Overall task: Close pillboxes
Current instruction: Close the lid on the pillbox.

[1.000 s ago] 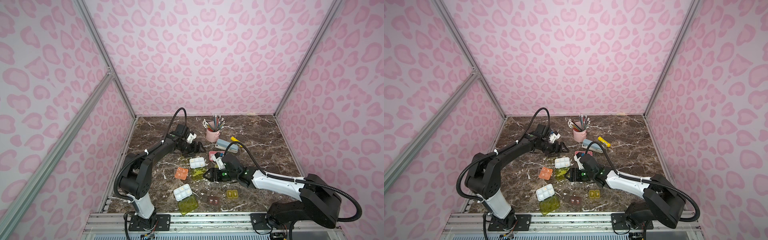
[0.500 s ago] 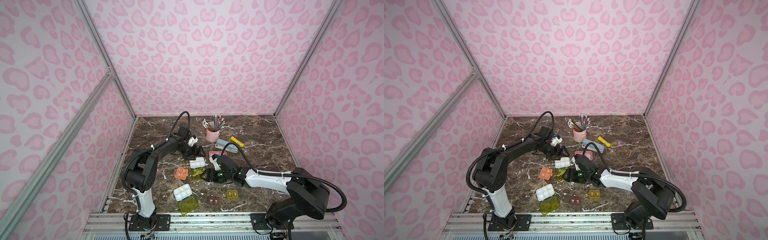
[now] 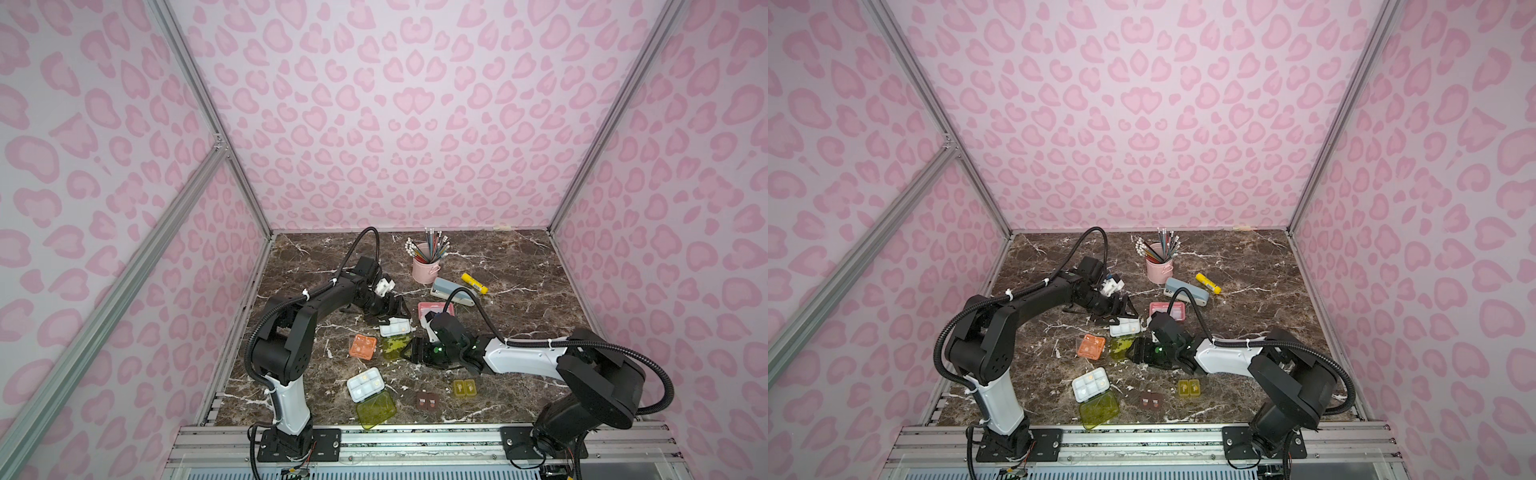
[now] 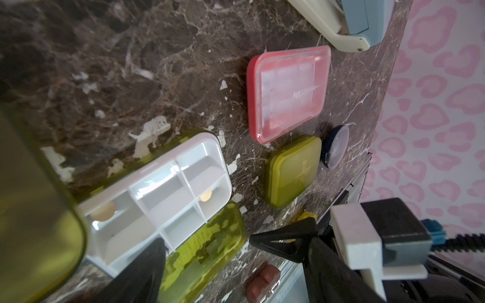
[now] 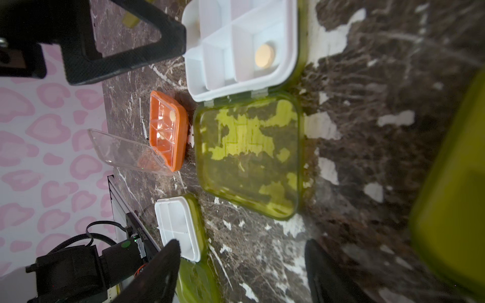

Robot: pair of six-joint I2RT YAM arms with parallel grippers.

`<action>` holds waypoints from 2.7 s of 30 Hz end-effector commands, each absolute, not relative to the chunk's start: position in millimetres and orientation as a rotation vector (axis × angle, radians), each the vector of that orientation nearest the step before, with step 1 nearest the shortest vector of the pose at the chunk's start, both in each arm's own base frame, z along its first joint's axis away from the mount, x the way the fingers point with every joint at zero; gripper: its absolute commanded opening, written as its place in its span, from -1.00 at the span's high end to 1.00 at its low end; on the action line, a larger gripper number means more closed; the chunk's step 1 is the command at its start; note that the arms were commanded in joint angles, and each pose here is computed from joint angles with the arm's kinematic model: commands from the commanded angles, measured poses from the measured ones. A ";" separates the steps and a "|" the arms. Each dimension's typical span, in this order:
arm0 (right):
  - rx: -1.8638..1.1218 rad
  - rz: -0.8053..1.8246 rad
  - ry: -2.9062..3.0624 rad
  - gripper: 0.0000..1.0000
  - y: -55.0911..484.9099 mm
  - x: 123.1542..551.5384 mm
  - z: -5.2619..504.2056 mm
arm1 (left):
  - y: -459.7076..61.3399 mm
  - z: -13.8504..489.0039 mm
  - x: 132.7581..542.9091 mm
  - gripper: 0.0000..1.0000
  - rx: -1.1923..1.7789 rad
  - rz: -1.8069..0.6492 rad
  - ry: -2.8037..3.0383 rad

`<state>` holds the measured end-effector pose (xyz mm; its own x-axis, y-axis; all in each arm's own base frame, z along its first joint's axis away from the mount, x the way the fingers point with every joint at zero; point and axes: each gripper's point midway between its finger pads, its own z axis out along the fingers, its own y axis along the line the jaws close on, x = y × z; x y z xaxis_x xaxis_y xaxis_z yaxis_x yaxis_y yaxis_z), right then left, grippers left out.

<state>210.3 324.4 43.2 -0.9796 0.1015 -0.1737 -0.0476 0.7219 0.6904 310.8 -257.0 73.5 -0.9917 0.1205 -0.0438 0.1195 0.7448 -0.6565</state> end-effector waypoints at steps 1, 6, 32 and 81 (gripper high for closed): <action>0.111 1.115 2.703 -0.52 323.5 217.1 39.4 | -256.1 74.0 309.7 -0.74 -0.214 1.107 -2.935; 0.187 1.139 2.682 -0.52 321.9 223.2 35.6 | -255.3 72.2 308.6 -0.74 -0.210 1.099 -2.933; 0.244 1.489 2.498 -0.52 353.3 231.3 57.8 | -260.3 58.8 300.8 -0.74 -0.190 1.087 -2.902; 0.133 1.488 2.351 -0.52 367.3 270.2 101.9 | -244.4 153.2 313.1 -0.74 -0.231 1.237 -3.012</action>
<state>266.2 368.3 98.8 -0.9383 0.2627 -0.2248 -0.0895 0.4435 0.8918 312.9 -248.9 144.8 -0.9847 0.0854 -0.1519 0.1676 0.7020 -0.6922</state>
